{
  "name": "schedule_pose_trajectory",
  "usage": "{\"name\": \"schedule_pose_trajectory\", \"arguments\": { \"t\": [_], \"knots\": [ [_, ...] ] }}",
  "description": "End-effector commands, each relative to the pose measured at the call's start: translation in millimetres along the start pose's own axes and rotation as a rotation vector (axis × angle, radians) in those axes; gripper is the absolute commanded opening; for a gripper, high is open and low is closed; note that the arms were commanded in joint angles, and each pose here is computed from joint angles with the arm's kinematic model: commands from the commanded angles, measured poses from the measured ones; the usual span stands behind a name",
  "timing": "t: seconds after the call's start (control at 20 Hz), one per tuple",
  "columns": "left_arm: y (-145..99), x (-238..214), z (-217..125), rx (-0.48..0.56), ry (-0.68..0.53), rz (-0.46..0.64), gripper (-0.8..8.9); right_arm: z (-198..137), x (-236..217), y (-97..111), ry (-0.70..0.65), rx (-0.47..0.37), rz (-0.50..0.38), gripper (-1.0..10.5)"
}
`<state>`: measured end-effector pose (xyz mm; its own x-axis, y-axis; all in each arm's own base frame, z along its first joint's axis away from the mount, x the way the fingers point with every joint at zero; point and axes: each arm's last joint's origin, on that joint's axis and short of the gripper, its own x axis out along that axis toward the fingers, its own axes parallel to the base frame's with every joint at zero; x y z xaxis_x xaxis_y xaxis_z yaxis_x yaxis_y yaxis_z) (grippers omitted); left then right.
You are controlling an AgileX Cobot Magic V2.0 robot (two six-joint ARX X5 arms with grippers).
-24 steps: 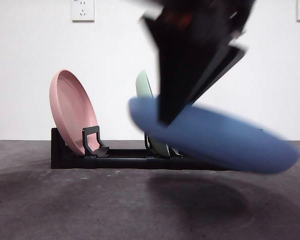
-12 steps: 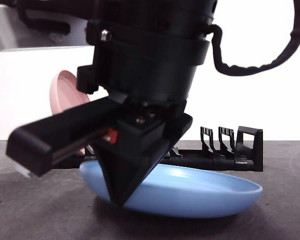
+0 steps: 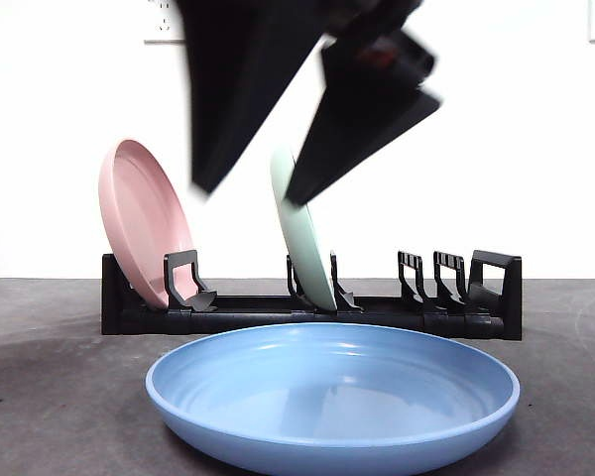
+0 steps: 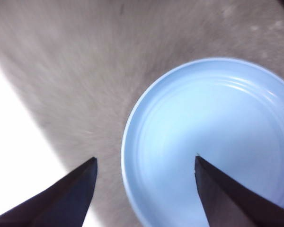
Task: Place the plate
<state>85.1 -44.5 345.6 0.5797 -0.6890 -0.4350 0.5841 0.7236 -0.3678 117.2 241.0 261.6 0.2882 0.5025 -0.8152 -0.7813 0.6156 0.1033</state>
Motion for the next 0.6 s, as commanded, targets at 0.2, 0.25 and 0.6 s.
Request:
{"name": "schedule_pose_trajectory", "arguments": {
  "t": [0.2, 0.25, 0.6],
  "knots": [
    [4, 12, 9, -0.003, 0.041, 0.005, 5.3, 3, -63, -68, -0.147, 0.202, 0.176, 3.3],
    [6, 17, 10, -0.012, 0.06, 0.008, 5.3, -2, -75, -82, -0.163, 0.23, 0.178, 3.3],
    [31, 63, 24, -0.093, 0.219, 0.178, 5.3, -50, -138, -126, -0.277, 0.359, 0.129, 3.3]
  ]
}}
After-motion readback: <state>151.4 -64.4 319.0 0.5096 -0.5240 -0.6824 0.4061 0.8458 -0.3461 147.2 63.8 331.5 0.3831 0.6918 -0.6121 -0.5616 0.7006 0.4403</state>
